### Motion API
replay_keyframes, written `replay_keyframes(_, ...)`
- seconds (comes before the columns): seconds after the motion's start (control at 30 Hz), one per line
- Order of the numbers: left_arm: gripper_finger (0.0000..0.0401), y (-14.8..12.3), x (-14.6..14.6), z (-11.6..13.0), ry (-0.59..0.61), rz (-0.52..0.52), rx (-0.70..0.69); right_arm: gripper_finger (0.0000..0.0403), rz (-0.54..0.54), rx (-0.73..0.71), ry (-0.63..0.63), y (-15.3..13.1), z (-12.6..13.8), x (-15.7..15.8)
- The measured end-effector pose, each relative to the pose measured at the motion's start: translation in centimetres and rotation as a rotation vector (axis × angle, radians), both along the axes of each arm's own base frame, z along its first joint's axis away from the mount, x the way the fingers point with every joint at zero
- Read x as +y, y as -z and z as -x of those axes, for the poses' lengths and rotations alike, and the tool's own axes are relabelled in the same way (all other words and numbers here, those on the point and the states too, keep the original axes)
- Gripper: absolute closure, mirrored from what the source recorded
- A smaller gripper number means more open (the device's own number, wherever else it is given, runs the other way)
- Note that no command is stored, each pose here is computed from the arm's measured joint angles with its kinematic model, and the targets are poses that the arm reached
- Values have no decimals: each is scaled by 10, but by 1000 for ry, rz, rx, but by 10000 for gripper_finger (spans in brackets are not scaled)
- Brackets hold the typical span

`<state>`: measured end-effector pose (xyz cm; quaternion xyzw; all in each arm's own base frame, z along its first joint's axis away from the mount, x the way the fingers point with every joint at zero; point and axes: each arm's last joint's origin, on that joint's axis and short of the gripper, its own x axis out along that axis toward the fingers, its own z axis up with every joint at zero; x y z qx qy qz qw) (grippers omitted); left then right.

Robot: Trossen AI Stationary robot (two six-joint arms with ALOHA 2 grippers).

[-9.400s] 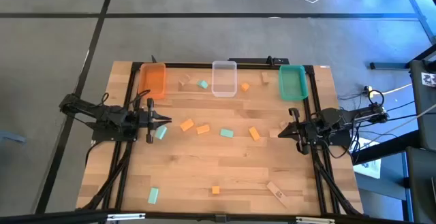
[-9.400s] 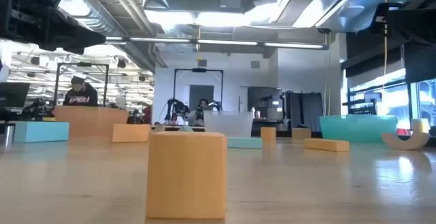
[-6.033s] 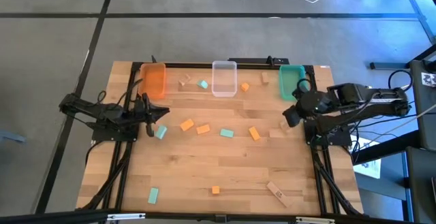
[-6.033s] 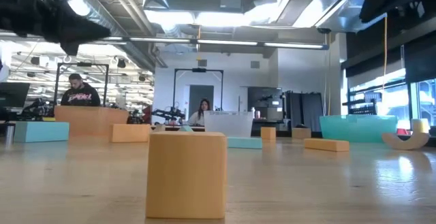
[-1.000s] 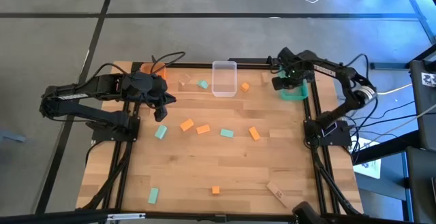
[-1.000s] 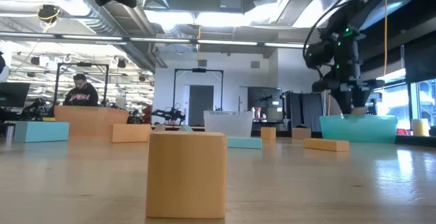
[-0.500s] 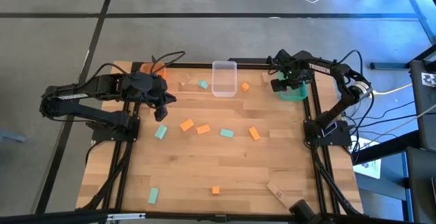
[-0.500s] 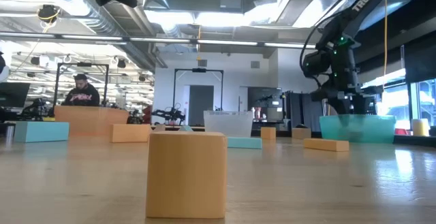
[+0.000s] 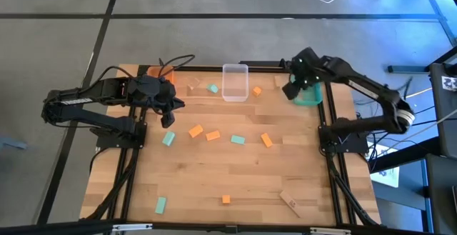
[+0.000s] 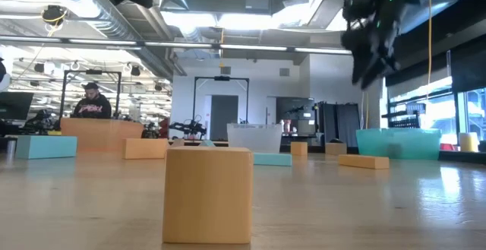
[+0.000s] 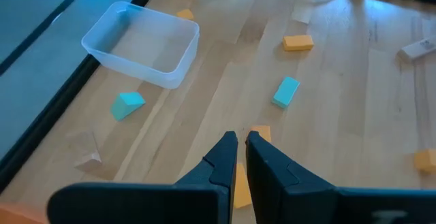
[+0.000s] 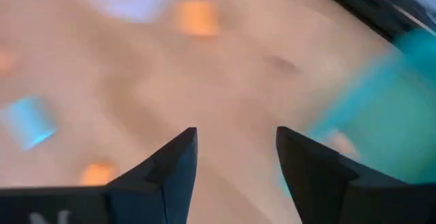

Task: Sort & place blocks by color
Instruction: Put the orange block into the transparent bin

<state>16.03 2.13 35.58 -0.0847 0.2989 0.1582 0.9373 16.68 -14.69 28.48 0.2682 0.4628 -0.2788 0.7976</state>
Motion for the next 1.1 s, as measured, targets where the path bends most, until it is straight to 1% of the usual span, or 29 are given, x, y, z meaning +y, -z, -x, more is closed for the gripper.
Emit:
replay_keyframes(0.07,376,0,0,0,-4,6,-1,202,19,-71,-155,-9,-4,15)
replay_keyframes(0.2,376,5,0,4,-60,81,39,202,57,-175,-429,-22,-6,40)
replay_keyframes(0.33,376,13,-3,5,-80,127,131,202,87,-249,-635,-28,-8,54)
replay_keyframes(0.43,376,18,-8,4,-61,137,181,202,89,-290,-737,-29,-9,59)
replay_keyframes(0.5,376,20,-10,3,-55,153,201,202,81,-304,-763,-29,-10,60)
replay_keyframes(0.6,376,23,-14,-2,-43,218,216,202,76,-303,-767,-29,-11,62)
replay_keyframes(0.77,376,28,-16,-10,-96,309,234,202,77,-302,-767,-29,-11,62)
replay_keyframes(1.1,376,37,-17,-24,-283,472,244,202,77,-301,-766,-29,-11,62)
